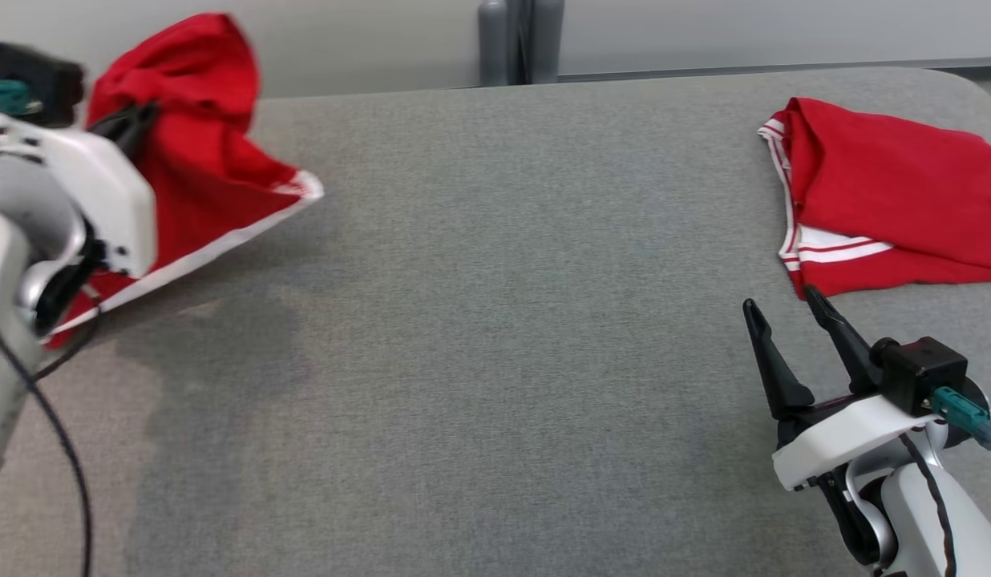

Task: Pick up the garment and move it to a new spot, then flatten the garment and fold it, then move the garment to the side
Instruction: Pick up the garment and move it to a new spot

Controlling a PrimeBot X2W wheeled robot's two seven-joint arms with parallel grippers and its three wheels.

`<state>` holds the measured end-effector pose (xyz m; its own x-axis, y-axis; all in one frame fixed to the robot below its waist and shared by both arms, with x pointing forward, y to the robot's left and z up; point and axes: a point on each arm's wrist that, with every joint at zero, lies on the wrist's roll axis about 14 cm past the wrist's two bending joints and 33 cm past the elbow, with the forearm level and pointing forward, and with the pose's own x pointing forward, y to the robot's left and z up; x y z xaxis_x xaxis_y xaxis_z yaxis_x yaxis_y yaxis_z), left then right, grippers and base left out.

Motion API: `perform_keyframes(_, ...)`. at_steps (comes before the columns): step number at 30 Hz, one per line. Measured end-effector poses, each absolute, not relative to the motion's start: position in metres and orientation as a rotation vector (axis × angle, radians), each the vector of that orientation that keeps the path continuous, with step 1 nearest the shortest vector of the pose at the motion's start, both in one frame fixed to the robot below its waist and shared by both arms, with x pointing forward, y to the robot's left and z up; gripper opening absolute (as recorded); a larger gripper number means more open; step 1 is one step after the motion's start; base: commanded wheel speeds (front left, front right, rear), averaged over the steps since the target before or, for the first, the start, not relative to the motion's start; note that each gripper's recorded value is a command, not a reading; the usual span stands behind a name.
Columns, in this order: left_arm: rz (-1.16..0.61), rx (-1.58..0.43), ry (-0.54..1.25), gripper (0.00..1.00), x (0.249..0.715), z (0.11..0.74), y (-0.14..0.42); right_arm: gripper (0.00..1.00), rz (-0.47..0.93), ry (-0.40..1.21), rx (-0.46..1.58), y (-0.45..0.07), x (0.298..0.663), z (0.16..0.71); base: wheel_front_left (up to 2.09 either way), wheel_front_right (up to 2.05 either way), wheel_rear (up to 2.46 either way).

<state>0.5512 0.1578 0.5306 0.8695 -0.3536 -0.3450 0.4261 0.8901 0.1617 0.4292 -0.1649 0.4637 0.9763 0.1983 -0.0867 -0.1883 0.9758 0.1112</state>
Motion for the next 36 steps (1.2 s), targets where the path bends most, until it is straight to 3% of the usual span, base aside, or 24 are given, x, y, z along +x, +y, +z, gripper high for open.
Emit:
perform_keyframes(9, -0.752, 0.226, 0.255, 0.0, 0.526, 0.534, 0.028, 1.0, 0.12, 0.079, 0.122, -0.186, 0.422, 0.467, 0.0, 0.0, 0.0)
perform_keyframes(18, -0.988, 0.082, 0.295, 0.0, 0.492, 0.505, -0.078, 1.0, 0.019, 0.081, 0.138, -0.213, 0.41, 0.463, 0.0, 0.0, 0.0)
perform_keyframes(29, -1.077, 0.043, 0.4, 0.0, 0.454, 0.442, -0.124, 1.0, -0.043, 0.105, 0.139, -0.231, 0.397, 0.455, 0.0, 0.0, 0.0)
perform_keyframes(30, -1.066, 0.05, 0.375, 0.64, 0.458, 0.442, -0.121, 1.0, -0.042, 0.105, 0.14, -0.231, 0.397, 0.455, 0.0, 0.0, 0.0)
perform_keyframes(31, -1.056, 0.051, 0.351, 1.0, 0.462, 0.445, -0.12, 1.0, -0.039, 0.104, 0.14, -0.23, 0.398, 0.456, 0.0, 0.0, 0.0)
perform_keyframes(36, -1.018, 0.004, 0.27, 1.0, 0.468, 0.46, -0.117, 1.0, -0.028, 0.085, 0.141, -0.228, 0.402, 0.461, 0.0, 0.0, 0.0)
